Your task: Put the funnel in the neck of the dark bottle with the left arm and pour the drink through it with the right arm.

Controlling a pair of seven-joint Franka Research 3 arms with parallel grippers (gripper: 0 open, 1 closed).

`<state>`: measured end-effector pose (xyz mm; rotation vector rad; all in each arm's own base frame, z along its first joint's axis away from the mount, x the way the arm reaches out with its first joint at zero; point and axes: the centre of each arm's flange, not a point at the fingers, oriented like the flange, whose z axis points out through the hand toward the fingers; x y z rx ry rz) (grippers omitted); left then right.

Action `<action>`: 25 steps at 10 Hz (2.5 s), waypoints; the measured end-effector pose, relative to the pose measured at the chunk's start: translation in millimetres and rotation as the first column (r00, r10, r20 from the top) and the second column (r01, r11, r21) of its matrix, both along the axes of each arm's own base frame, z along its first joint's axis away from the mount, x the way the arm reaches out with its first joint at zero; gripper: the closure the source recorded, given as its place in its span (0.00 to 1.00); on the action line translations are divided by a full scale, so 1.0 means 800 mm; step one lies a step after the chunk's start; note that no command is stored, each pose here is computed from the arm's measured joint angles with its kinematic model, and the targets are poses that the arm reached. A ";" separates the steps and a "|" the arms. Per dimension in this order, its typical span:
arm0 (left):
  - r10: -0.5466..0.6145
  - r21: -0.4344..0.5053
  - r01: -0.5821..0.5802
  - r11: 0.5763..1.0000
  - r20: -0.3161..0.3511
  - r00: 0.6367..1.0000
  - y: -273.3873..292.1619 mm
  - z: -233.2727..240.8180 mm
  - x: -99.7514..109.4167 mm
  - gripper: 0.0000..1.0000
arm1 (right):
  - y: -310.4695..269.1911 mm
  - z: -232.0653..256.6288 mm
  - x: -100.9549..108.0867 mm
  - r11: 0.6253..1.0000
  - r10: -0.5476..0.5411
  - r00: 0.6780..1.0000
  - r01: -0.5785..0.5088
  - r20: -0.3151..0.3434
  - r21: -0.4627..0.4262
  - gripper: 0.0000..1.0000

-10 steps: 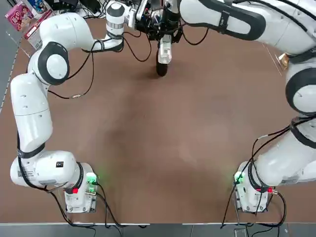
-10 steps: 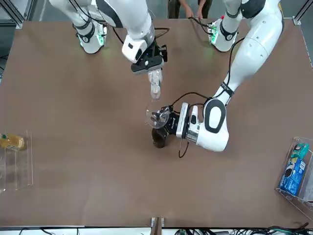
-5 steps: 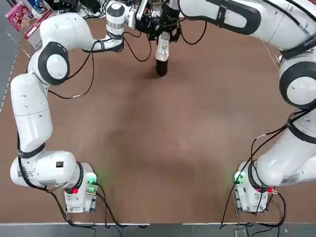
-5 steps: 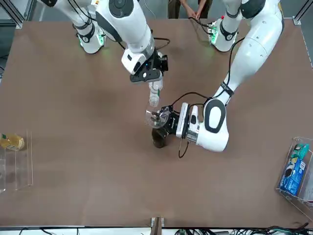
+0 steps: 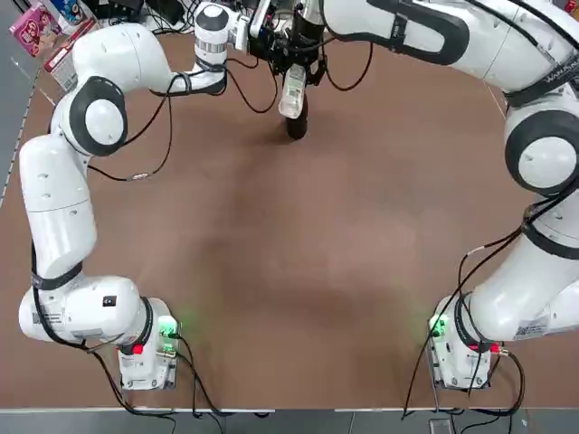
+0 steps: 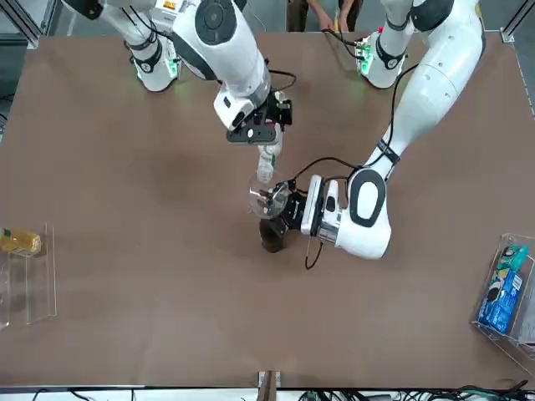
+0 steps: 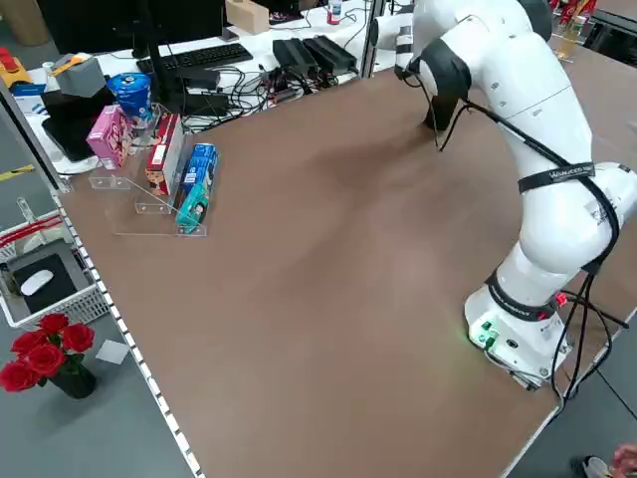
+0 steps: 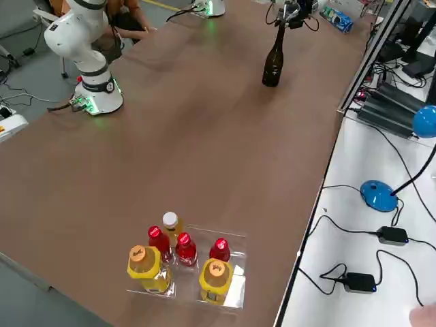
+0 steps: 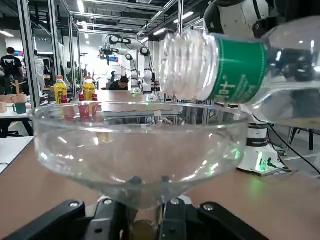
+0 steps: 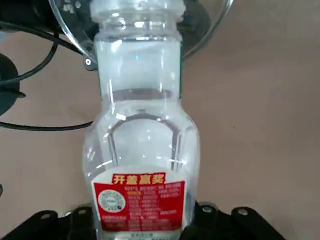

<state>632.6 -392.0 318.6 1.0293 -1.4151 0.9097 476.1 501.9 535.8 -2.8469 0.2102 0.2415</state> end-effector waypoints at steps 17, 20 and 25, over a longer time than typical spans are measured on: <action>0.006 0.000 -0.006 1.000 0.000 1.000 0.005 0.000 0.003 0.75 | -0.009 0.047 -0.016 0.992 0.058 0.975 -0.033 0.215 -0.118 0.48; 0.005 0.000 -0.005 1.000 -0.001 1.000 0.004 0.000 0.003 0.74 | -0.045 0.074 -0.027 0.972 0.174 0.939 -0.117 0.295 -0.202 0.48; -0.001 -0.017 0.001 1.000 -0.015 1.000 -0.005 0.002 -0.003 0.33 | -0.200 0.055 0.099 0.939 0.306 0.909 -0.239 0.282 -0.248 0.48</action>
